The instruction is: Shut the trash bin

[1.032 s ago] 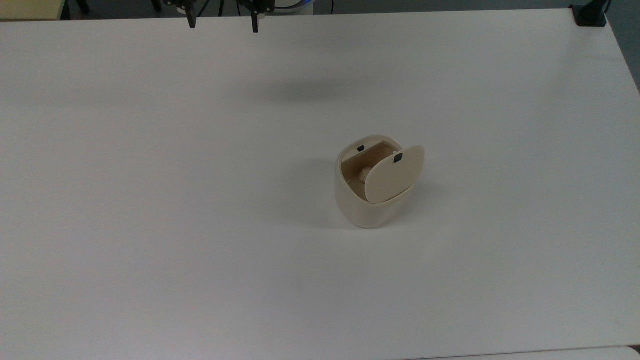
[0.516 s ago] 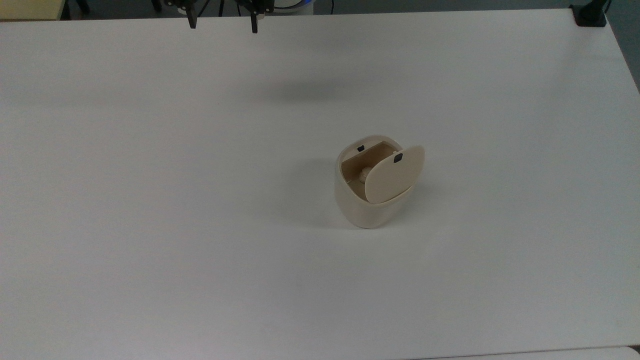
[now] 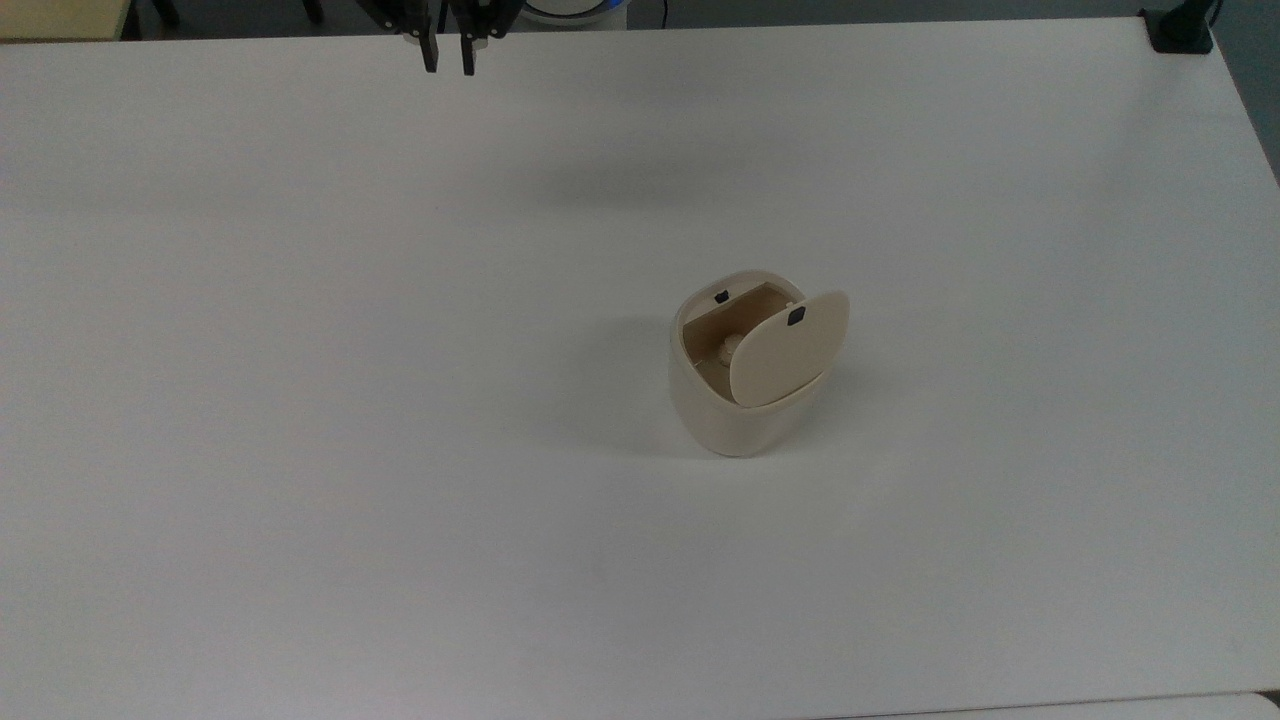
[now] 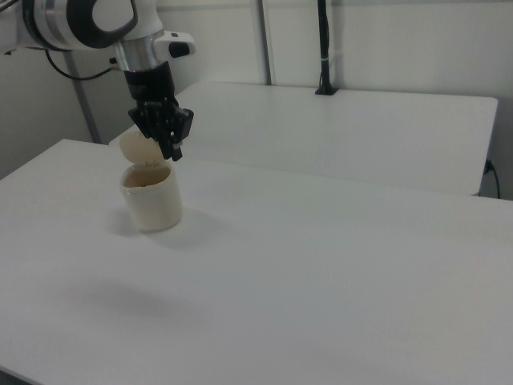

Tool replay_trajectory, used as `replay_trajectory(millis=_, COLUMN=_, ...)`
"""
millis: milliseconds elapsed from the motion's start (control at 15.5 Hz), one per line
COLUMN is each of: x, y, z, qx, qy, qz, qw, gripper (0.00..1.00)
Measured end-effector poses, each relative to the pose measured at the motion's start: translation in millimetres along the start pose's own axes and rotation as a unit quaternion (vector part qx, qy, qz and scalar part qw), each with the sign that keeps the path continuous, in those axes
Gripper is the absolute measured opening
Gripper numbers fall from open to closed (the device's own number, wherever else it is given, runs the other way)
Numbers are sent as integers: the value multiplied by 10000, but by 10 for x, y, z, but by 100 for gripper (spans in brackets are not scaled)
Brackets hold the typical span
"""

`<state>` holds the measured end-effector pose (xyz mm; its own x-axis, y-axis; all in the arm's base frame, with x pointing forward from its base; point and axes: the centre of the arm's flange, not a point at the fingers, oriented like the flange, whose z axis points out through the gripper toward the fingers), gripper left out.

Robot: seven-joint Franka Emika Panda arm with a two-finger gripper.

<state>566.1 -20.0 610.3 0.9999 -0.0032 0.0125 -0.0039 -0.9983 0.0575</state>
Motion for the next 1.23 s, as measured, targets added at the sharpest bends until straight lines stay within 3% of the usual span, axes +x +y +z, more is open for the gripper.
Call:
replay_trajectory(millis=129, x=22, y=-22, z=18, qx=1, qy=24, qz=-24, qw=10000, gripper=7)
replay_trajectory(millis=387, x=253, y=-178, z=39, qx=15, qy=618, qz=-182, qw=9979, gripper=7)
replay_trajectory(millis=581, x=434, y=-665, z=68, qx=70, qy=1081, qz=-585, qw=9924, gripper=7)
replay_trajectory(millis=774, x=579, y=-1199, z=96, qx=172, qy=1631, qz=-978, qw=9816, gripper=7)
replay_trajectory(millis=1032, x=723, y=-1808, z=150, qx=352, qy=2377, qz=-1381, qw=9608, gripper=7)
replay_trajectory(millis=1226, x=773, y=-2131, z=253, qx=439, qy=2642, qz=-1639, qw=9494, gripper=7)
